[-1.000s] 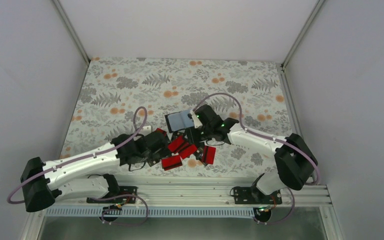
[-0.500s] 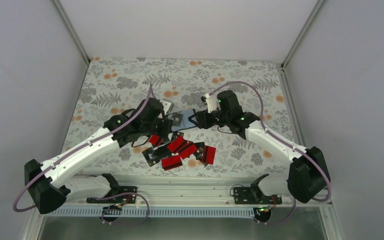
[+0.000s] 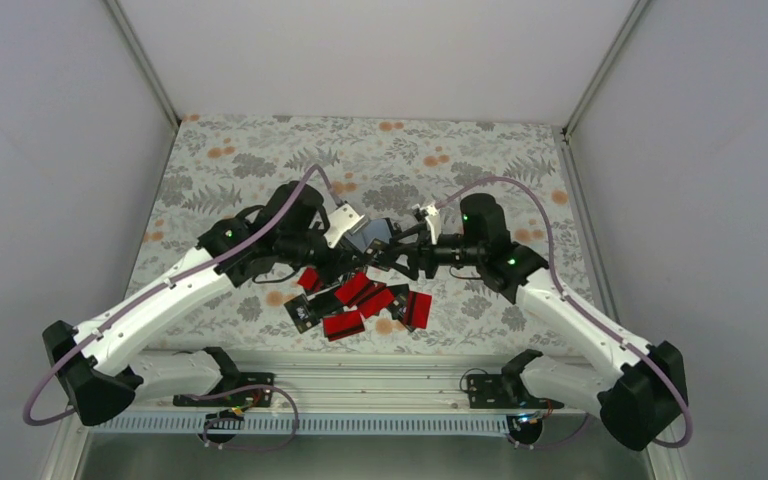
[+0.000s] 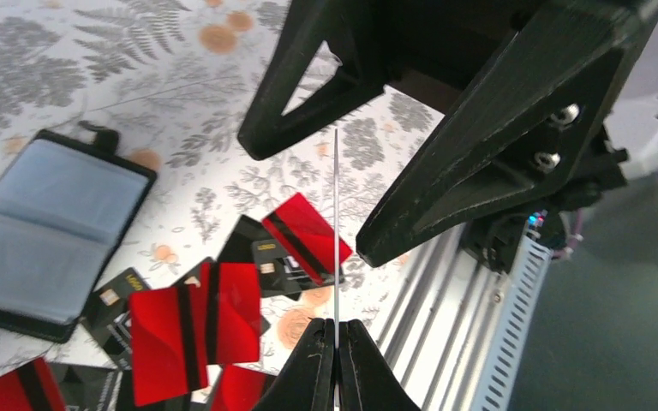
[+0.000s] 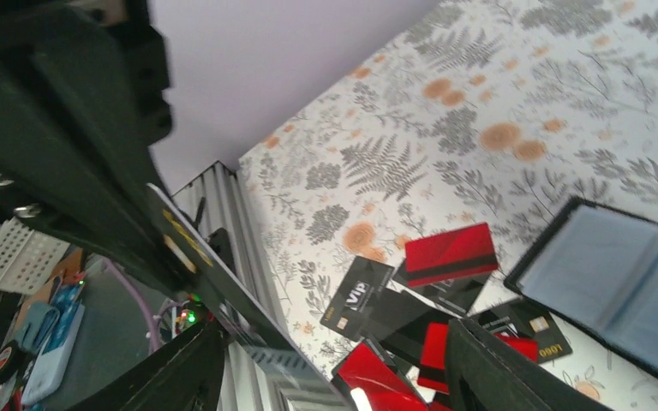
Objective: Put the credit cards into the card holder
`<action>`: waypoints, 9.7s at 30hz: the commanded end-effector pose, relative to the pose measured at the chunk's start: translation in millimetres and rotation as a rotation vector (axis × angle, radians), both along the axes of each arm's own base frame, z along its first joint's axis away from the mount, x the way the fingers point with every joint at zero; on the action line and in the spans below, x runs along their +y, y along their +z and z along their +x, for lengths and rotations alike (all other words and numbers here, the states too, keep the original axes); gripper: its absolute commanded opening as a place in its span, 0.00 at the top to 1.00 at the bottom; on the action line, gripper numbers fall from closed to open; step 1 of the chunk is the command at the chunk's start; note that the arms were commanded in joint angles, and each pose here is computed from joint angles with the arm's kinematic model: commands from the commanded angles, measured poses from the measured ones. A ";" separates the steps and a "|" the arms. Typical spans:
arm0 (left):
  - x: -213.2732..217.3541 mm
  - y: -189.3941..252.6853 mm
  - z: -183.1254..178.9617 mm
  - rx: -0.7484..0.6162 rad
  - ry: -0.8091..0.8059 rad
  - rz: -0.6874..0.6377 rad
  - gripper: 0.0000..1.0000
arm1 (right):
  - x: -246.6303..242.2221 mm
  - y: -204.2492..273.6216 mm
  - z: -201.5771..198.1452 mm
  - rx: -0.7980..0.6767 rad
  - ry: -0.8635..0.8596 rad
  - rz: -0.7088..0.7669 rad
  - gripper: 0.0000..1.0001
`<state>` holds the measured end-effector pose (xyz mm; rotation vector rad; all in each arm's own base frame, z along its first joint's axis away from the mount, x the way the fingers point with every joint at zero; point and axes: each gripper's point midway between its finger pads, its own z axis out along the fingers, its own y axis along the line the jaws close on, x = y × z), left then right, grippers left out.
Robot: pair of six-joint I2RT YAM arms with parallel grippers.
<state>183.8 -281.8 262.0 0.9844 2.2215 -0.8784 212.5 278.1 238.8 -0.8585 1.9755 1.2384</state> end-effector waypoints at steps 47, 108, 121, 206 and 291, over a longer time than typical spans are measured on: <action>-16.8 9.8 -1.7 -0.062 -0.227 0.067 0.98 | -14.0 42.9 -46.8 -0.026 0.160 -0.007 0.94; 87.3 -206.3 157.1 0.289 0.651 0.274 0.88 | 9.9 -172.2 144.0 0.580 -0.178 -0.259 0.96; 81.9 -238.2 159.4 0.333 0.625 0.288 0.90 | 16.3 -188.1 145.1 0.598 -0.129 -0.253 0.96; 77.5 -272.9 140.1 0.410 0.554 0.302 0.93 | 38.0 -220.6 157.0 0.763 -0.309 -0.163 0.96; 77.8 -280.3 134.5 0.426 0.547 0.311 0.96 | 81.7 -210.5 133.1 0.425 -0.300 -0.537 0.33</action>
